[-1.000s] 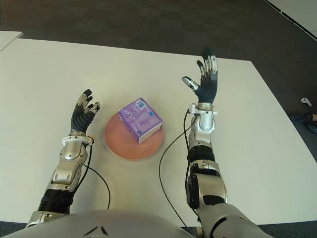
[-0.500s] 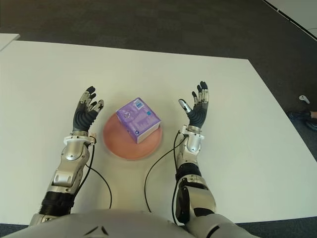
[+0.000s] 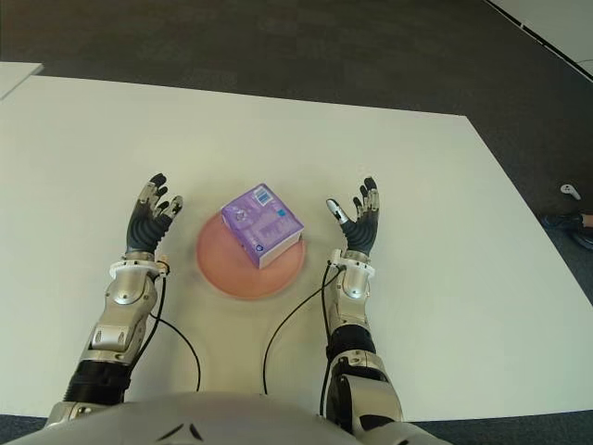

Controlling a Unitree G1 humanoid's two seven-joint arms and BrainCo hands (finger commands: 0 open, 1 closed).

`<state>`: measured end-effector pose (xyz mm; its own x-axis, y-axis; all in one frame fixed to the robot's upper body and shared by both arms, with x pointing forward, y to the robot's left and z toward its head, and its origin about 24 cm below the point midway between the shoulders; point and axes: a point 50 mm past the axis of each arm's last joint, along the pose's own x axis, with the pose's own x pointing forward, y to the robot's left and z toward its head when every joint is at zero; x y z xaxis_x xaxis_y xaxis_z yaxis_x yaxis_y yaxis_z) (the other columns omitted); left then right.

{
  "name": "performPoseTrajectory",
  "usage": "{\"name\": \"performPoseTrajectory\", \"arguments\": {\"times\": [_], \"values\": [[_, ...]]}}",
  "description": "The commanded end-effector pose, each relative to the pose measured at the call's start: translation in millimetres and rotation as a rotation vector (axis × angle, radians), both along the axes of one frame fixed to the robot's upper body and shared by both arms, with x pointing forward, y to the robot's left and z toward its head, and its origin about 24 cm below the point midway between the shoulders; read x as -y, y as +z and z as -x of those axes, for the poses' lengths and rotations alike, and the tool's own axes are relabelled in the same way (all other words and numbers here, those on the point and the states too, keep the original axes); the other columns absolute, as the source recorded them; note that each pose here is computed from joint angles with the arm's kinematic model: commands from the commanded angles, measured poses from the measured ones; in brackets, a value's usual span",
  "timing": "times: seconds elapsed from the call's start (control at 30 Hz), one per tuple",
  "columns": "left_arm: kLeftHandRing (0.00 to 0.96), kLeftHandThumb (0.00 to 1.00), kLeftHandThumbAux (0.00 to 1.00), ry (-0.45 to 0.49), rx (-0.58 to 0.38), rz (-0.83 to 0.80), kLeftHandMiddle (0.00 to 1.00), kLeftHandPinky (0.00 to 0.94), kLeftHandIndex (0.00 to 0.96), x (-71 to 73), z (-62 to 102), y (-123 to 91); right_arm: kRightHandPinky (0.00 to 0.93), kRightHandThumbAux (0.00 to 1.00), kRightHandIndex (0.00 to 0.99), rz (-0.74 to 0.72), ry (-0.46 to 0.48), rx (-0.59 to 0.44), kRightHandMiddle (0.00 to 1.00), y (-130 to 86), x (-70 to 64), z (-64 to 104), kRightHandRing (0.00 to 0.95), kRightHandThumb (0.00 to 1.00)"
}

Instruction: Put the tissue paper into the plate.

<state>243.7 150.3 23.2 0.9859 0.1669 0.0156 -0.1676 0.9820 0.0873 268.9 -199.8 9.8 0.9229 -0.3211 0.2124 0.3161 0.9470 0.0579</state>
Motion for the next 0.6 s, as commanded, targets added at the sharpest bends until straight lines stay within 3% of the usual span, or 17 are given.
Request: {"name": "performPoseTrajectory", "arguments": {"times": [0.03, 0.37, 0.6], "values": [[0.0, 0.0, 0.615, 0.021, 0.001, 0.018, 0.0, 0.0, 0.0, 1.9, -0.8, -4.1, 0.011, 0.717, 0.008, 0.007, 0.017, -0.126, 0.004, -19.8, -2.0, 18.8, 0.0, 0.028], [0.0, 0.005, 0.603, 0.025, 0.008, 0.028, 0.0, 0.0, 0.0, 1.3, -4.0, -7.8, 0.045, 0.703, 0.01, 0.049, 0.088, -0.329, 0.022, -28.2, 1.5, 26.2, 0.008, 0.081], [0.0, 0.004, 0.601, 0.023, 0.022, 0.021, 0.0, 0.0, 0.0, 4.2, -1.6, -5.9, 0.032, 0.694, 0.005, 0.099, 0.158, -0.424, 0.011, -13.0, -4.3, 19.5, 0.003, 0.093]]}}
